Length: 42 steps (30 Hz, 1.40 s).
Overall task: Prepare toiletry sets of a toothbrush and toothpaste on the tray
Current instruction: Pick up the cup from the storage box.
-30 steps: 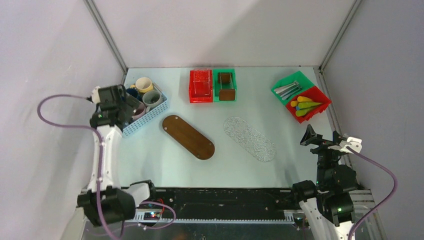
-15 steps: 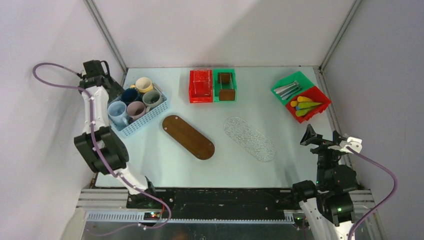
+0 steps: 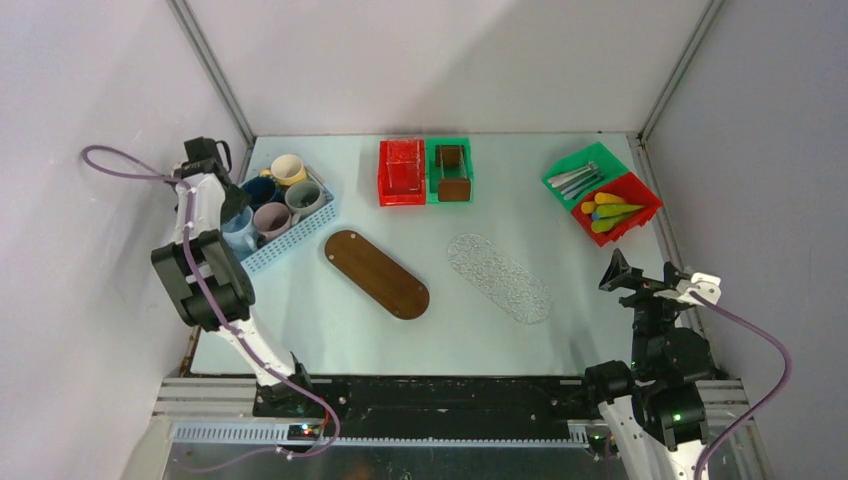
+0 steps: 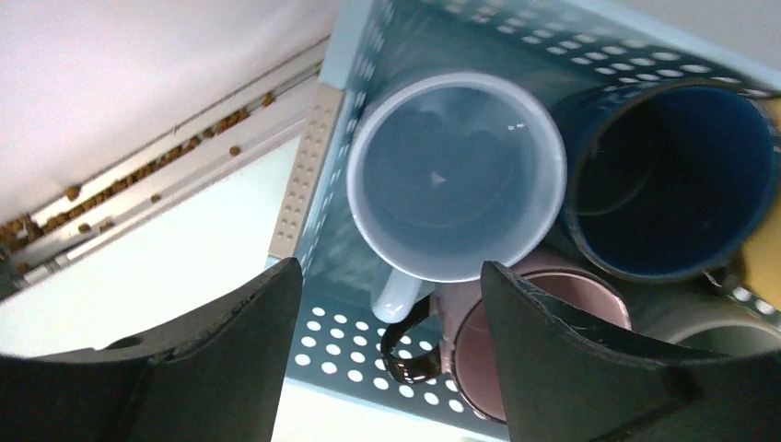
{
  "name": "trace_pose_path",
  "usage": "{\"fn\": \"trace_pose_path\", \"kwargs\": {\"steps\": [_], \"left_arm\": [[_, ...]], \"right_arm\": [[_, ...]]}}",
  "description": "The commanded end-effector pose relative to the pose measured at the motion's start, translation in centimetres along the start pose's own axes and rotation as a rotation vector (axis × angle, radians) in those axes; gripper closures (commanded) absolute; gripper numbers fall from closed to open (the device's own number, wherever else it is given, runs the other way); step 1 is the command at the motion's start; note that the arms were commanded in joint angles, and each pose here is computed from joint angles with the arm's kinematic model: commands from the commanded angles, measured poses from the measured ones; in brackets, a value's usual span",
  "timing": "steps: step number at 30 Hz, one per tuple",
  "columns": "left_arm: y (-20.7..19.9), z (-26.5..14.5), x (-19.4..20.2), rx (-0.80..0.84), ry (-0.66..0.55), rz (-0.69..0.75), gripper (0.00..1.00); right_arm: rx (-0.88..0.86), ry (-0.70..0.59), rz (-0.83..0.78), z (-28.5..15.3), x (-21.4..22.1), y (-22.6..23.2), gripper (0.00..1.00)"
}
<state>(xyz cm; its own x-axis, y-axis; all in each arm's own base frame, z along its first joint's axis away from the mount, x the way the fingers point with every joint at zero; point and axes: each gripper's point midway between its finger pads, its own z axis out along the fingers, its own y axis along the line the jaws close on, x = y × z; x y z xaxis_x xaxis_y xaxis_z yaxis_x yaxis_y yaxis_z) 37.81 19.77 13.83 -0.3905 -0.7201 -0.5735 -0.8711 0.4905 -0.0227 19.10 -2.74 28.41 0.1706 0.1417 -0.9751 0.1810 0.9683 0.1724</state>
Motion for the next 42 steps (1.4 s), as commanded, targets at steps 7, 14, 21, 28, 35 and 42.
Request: {"fn": "trace_pose_path", "kwargs": {"steps": [7,14,21,28,35,42], "left_arm": [[0.8,1.3,-1.8,-0.058,-0.119,-0.380,0.30],[-0.1,3.0,-1.8,-0.047,-0.104,-0.429,0.39],[-0.4,4.9,-0.9,-0.063,-0.066,-0.485,0.41],[-0.8,6.5,0.2,-0.081,-0.025,-0.507,0.42],[-1.1,7.4,0.6,-0.097,-0.001,-0.477,0.62],[-1.3,5.2,-1.5,-0.057,-0.040,-0.464,0.97]], "right_arm": [[-0.003,0.036,-0.030,0.7,0.3,0.3,0.01],[0.001,0.096,-0.069,1.3,1.5,0.4,0.01],[-0.010,0.130,-0.090,1.6,2.2,0.7,0.01],[-0.009,0.142,-0.100,1.8,2.5,0.7,0.01],[-0.015,0.141,-0.098,1.8,2.5,0.8,0.01],[-0.026,0.117,-0.084,1.5,2.0,0.9,0.01]]}}
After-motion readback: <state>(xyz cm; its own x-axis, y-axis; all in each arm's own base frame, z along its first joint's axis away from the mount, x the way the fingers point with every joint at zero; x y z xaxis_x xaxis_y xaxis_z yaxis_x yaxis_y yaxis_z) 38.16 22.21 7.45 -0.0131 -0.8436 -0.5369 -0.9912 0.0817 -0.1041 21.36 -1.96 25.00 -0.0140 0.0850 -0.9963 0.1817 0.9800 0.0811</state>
